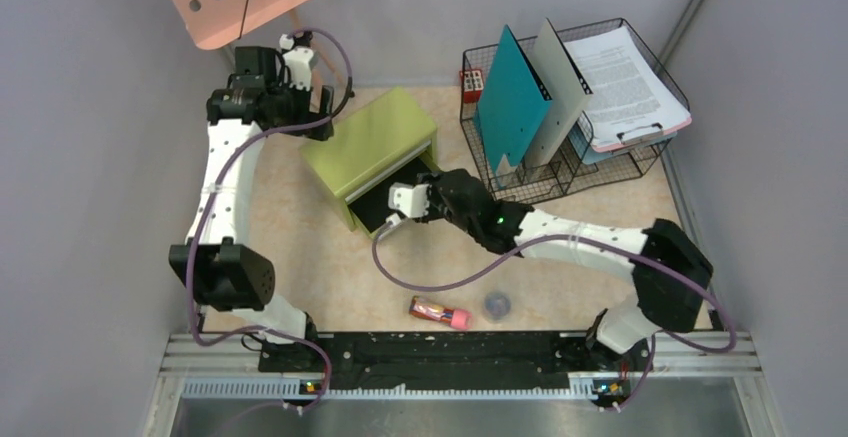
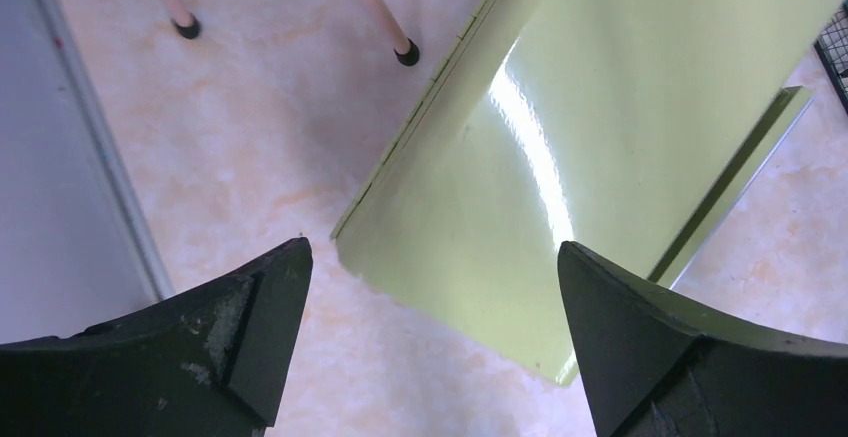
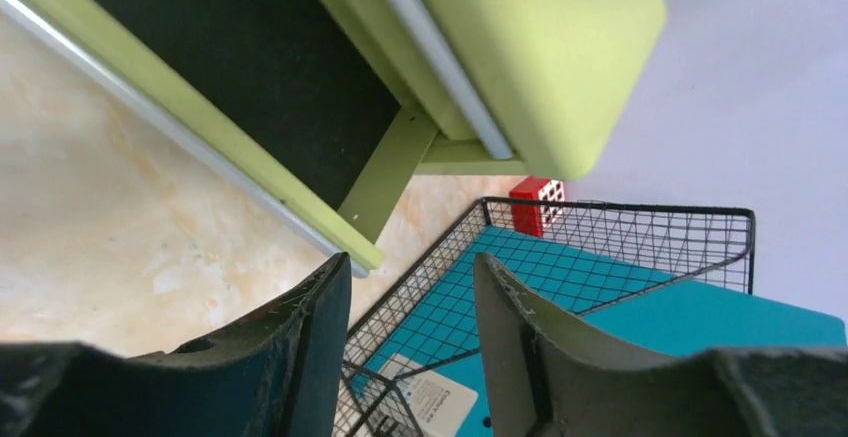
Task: Organize the desk
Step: Pick up the stationery from the corner of the board.
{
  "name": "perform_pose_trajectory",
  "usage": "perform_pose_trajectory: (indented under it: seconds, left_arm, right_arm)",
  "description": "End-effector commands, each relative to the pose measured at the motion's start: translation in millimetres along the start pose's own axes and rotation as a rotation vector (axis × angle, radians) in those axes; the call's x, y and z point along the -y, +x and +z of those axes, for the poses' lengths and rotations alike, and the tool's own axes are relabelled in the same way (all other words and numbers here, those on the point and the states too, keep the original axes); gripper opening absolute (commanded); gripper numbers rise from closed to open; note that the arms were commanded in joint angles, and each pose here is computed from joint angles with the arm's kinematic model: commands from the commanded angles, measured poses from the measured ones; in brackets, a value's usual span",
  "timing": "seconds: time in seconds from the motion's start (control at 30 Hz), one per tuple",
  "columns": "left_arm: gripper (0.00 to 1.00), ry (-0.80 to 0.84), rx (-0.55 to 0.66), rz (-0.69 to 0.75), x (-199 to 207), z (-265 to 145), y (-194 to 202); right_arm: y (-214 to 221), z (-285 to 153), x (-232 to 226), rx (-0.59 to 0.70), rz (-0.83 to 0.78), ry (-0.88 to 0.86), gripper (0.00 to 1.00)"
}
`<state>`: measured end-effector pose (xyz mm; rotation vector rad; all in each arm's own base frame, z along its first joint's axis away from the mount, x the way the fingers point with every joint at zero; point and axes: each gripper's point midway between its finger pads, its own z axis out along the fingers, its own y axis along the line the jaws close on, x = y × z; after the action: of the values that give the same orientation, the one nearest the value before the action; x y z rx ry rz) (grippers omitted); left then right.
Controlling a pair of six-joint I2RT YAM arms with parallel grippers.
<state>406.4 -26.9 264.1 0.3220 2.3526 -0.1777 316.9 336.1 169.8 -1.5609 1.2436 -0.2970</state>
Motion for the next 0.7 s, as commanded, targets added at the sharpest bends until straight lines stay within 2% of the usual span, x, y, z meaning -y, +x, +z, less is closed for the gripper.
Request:
perform_pose_trajectory:
  seconds: [0.0, 0.03, 0.17, 0.2, 0.27, 0.3, 0.33, 0.47, 0.67]
  left_arm:
    - [0.98, -0.082, 0.111, 0.045, -2, -61, -18]
    - [0.98, -0.097, 0.118, 0.041, -3, -65, -17]
    - [0.98, -0.127, 0.116, 0.035, -5, -71, -6]
    - [0.98, -0.128, 0.111, 0.028, -4, -71, -3]
    - [0.98, -0.121, 0.109, 0.01, -2, -70, 1]
    - [0.98, -0.125, 0.104, -0.007, -3, -67, 4]
    - [0.98, -0.134, 0.106, -0.021, -3, -66, 7]
    - [0.98, -0.153, 0.136, -0.051, -4, -64, 14]
    - [0.98, -0.147, 0.147, -0.07, -2, -60, 18]
  right_arm:
    - [-25, -59, -5, -0.023, 0.3, -0.254, 0.53]
    - [-30, -70, -8, -0.015, 0.34, -0.304, 0.61]
    - [-44, -108, -40, 0.026, 0.472, -0.516, 0.65]
    - [-44, -117, -52, 0.023, 0.496, -0.581, 0.68]
    - [-50, -132, -74, 0.039, 0.539, -0.698, 0.84]
    - [-52, -137, -84, 0.046, 0.546, -0.748, 0.96]
    - [-53, -139, -92, 0.047, 0.561, -0.772, 0.98]
    - [-55, -145, -121, 0.071, 0.576, -0.835, 0.98]
    - [-53, -140, -171, 0.024, 0.571, -0.923, 0.96]
